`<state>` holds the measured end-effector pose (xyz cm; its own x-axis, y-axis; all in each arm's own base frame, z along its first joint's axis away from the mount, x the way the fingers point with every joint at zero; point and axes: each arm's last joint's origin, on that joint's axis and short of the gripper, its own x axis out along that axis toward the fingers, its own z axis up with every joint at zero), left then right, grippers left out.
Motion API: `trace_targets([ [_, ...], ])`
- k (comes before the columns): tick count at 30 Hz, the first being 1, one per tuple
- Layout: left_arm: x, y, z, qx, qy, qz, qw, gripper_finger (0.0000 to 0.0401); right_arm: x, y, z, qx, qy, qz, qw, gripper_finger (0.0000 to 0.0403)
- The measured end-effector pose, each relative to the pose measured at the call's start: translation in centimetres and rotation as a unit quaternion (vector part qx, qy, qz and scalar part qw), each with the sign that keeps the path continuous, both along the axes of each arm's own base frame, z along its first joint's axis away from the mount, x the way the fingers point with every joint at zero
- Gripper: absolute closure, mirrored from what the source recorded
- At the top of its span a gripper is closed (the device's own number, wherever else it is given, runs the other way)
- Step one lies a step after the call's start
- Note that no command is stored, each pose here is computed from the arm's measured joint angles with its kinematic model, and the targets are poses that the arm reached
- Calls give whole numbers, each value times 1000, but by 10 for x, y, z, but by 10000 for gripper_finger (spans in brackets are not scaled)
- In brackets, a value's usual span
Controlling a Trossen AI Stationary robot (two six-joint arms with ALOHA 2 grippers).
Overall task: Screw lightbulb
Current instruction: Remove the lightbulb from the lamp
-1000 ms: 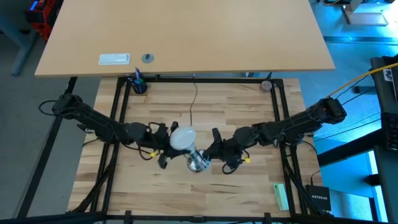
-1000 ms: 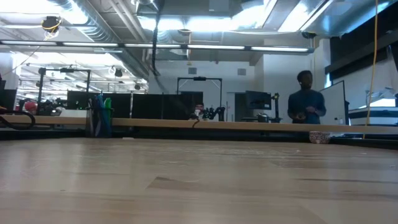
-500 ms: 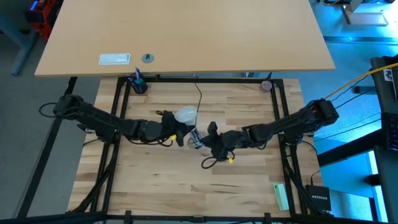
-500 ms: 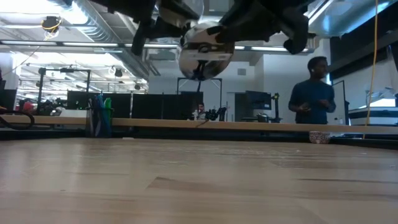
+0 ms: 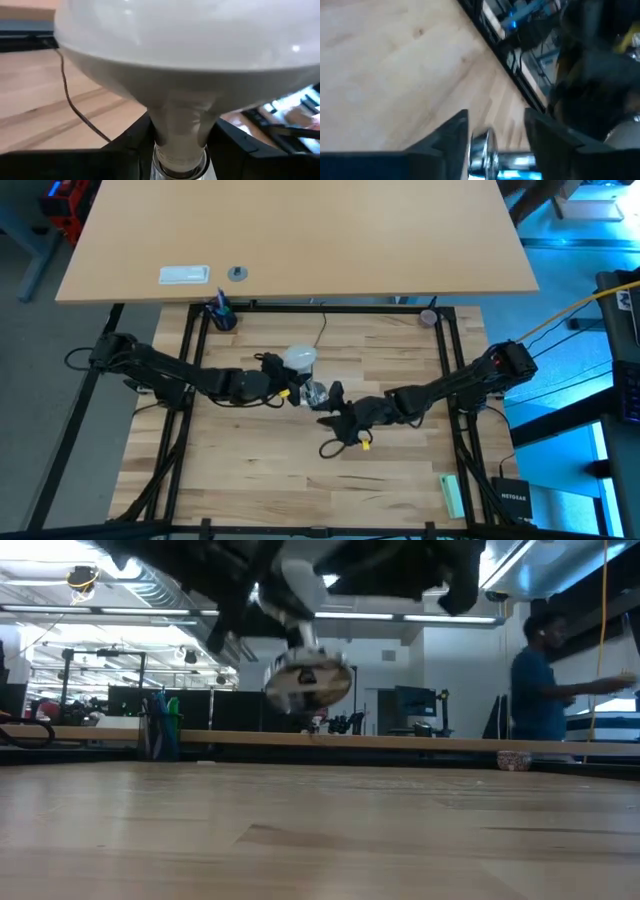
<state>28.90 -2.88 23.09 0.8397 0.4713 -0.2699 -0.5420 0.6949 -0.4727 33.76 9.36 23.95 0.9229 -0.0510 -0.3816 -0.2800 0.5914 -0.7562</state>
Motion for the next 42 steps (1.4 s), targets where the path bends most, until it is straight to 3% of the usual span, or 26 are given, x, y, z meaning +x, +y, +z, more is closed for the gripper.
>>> trace_targets([
  [5, 0, -5, 3, -7, -5, -25, 1000, 269, -16, 0, 13, -4, 14, -28, 999, 167],
  [12, -1, -19, 9, -16, -32, -70, 997, 270, -47, -11, 12, 70, 143, -52, 986, 161],
  [16, 0, -26, 16, -6, -64, -90, 994, 270, -41, -9, 1, 60, 148, -72, 985, 164],
  [21, 0, -27, 18, -10, -72, -94, 993, 270, -27, -7, 0, 60, 94, -81, 990, 185],
  [28, 0, -27, 18, -16, -75, -92, 993, 270, -25, -7, -3, 45, 89, -95, 990, 226],
  [35, 0, -25, 18, -17, -75, -86, 993, 270, -25, -7, -3, 38, 91, -91, 991, 336],
  [42, 0, -19, 18, -25, -73, -75, 994, 270, -23, -6, 0, 35, 68, -90, 993, 339],
])
